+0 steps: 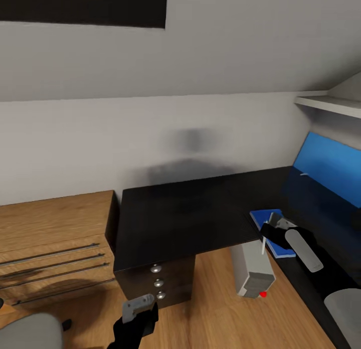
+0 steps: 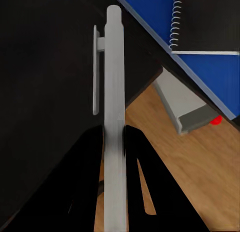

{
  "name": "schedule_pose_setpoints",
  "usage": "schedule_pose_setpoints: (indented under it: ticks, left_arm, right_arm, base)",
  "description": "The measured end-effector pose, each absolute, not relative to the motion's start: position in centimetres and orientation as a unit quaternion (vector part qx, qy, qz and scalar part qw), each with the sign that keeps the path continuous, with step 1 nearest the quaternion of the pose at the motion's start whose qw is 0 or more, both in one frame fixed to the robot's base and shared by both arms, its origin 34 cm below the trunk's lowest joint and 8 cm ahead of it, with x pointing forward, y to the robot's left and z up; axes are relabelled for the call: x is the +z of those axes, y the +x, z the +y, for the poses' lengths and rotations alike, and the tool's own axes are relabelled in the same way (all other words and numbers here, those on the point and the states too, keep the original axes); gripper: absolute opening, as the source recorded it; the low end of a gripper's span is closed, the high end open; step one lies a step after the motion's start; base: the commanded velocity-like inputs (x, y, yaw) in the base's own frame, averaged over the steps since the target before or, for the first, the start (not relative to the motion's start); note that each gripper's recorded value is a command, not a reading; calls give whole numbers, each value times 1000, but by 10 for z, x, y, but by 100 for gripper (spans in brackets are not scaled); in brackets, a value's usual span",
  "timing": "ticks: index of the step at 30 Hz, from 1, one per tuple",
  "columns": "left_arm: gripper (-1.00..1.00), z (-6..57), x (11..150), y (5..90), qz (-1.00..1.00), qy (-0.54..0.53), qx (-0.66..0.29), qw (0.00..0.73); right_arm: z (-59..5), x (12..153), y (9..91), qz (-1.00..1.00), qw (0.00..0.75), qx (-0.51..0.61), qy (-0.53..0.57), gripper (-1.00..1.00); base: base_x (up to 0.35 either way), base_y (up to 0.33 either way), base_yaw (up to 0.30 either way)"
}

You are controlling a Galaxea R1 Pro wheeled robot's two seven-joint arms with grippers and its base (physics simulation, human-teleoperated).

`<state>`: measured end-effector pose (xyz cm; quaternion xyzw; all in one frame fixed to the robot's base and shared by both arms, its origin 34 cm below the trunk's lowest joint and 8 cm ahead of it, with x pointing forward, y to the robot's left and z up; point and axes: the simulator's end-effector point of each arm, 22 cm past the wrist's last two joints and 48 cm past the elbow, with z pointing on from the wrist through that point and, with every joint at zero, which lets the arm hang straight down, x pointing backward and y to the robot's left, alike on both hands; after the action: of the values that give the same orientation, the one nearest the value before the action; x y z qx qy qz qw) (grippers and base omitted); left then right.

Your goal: In the bedroom, organize the workspace by keeping the computer under the desk, ensuring the monitor is on the desk, placing the keyboard on the desk next to the monitor, placing the mouse on the desk next to the keyboard, moving the folder from the swivel chair onto the desk next to the mouse, stacking the notebook on top of the folder with the pen on top of the notebook, and positioning the swivel chair next to the desk.

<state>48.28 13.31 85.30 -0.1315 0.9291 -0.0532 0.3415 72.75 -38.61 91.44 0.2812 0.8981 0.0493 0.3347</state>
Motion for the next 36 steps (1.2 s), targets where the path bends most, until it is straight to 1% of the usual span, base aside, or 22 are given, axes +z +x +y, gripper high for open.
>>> schedule_pose_setpoints:
  ticks: [9, 27, 36]
  left_arm:
    - [100, 151, 852, 482, 930, -115, -38, 348]
    - [100, 152, 850, 481, 931, -113, -36, 346]
    - [100, 152, 849, 480, 931, -113, -36, 345]
  right_arm:
    - [-387, 914, 727, 898, 334, 49, 282, -100]
    - [-393, 918, 732, 888, 351, 45, 295, -100]
    - [-410, 900, 724, 882, 347, 25, 319, -100]
  base:
    - [160, -184, 0]
    - [185, -188, 0]
    - [28, -29, 0]
